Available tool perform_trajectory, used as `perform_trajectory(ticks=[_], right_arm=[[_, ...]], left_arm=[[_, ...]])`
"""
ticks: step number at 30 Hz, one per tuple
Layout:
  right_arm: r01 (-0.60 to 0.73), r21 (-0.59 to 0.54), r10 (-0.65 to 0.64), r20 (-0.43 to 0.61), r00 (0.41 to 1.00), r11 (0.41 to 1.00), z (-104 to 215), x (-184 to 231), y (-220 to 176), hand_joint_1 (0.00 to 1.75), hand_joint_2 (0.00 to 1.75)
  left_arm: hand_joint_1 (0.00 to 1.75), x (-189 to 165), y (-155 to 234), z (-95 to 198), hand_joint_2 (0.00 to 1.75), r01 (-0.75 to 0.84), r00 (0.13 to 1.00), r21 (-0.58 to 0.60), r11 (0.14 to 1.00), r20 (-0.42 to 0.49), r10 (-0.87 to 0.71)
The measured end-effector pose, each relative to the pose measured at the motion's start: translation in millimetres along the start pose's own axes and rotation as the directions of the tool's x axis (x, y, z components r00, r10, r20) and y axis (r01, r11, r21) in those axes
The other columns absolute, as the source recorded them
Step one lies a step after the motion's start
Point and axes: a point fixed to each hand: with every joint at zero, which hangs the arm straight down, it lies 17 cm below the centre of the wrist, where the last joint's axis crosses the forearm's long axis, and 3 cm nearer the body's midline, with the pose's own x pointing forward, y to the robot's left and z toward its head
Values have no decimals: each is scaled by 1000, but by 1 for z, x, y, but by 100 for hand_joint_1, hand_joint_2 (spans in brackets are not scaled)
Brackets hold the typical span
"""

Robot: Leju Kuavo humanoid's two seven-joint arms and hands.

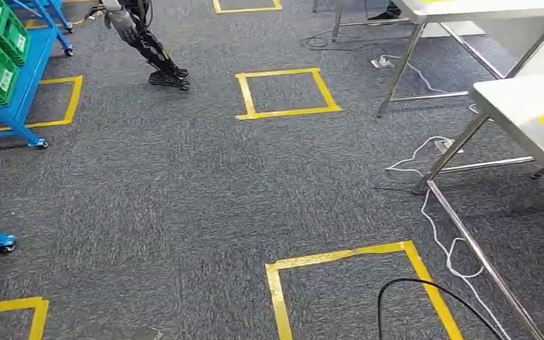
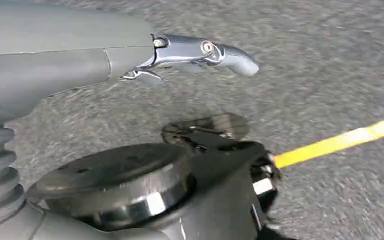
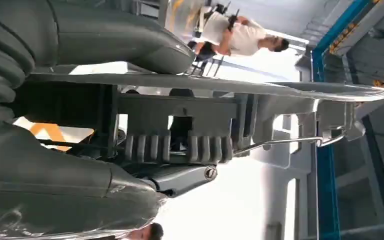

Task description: Take the parts from the cabinet and place them on the table.

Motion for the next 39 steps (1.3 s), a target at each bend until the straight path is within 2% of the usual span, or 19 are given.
perform_trajectory(ticks=[13,24,28,39], right_arm=[[-10,-14,10,8,1000,1000,-2,4,-6,175,175],[-35,-38,36,12,999,999,-1,6,-10,175,175],[-37,-59,39,27,999,998,-5,12,-16,175,175],[-48,-87,51,38,998,995,-7,16,-20,175,175]], left_arm=[[0,4,5,-2,175,-2,1000,9,1000,8,1],[0,-8,11,1,175,14,1000,28,999,-17,-13],[0,8,11,-4,175,11,1000,30,999,8,-11],[0,1,13,-3,175,18,1000,32,999,-8,-17]])
